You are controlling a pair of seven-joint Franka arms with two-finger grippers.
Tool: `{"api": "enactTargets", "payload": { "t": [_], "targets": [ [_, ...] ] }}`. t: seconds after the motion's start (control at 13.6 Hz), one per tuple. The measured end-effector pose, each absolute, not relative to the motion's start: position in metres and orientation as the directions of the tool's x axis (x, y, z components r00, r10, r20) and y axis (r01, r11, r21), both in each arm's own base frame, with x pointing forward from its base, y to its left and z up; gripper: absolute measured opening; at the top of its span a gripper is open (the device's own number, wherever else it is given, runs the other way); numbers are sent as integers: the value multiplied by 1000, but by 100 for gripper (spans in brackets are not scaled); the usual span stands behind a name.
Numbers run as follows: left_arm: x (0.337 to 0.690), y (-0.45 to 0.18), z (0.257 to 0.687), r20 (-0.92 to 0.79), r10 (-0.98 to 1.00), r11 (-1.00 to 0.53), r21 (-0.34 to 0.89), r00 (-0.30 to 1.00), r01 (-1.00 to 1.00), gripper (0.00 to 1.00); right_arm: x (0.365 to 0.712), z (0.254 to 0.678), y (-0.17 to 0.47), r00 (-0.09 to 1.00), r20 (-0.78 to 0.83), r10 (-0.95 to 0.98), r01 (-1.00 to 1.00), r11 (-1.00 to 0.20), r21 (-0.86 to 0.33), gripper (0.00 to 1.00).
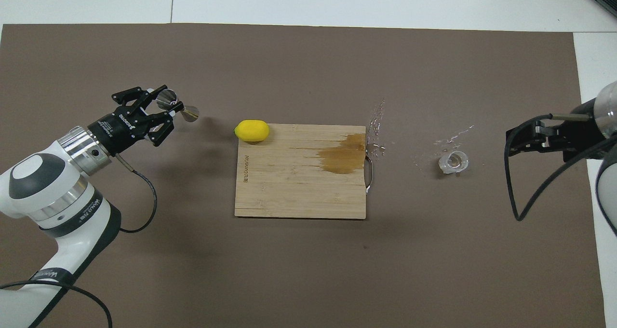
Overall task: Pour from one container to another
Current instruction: 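Carry the metal cup over the board while the right gripper reaches out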
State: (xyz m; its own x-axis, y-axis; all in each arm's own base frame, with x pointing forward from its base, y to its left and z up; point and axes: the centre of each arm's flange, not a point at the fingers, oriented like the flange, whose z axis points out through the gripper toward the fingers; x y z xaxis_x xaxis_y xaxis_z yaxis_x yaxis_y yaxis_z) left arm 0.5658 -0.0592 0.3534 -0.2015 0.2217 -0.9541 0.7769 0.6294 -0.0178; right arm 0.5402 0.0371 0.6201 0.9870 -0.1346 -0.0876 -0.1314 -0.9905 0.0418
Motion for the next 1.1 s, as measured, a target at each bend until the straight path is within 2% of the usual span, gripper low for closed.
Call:
{"api": "enactTargets", "payload": {
  "t": [0.44,0.88,1.1],
  "targets": [
    [539,-207,404,-946,301,503,48,-122,863,51,540,621,38,965,-82,-249,-246,-968,41,100],
    [475,-327,381,-935,309,404,-38,-175,914,51,541,615,38,844,-91,-529,-528,-848,33,100],
    [476,-355,360,-935,305,358,-62,-179,932,51,547,595,24,718,-127,-684,-690,-724,-1,100]
  ]
}}
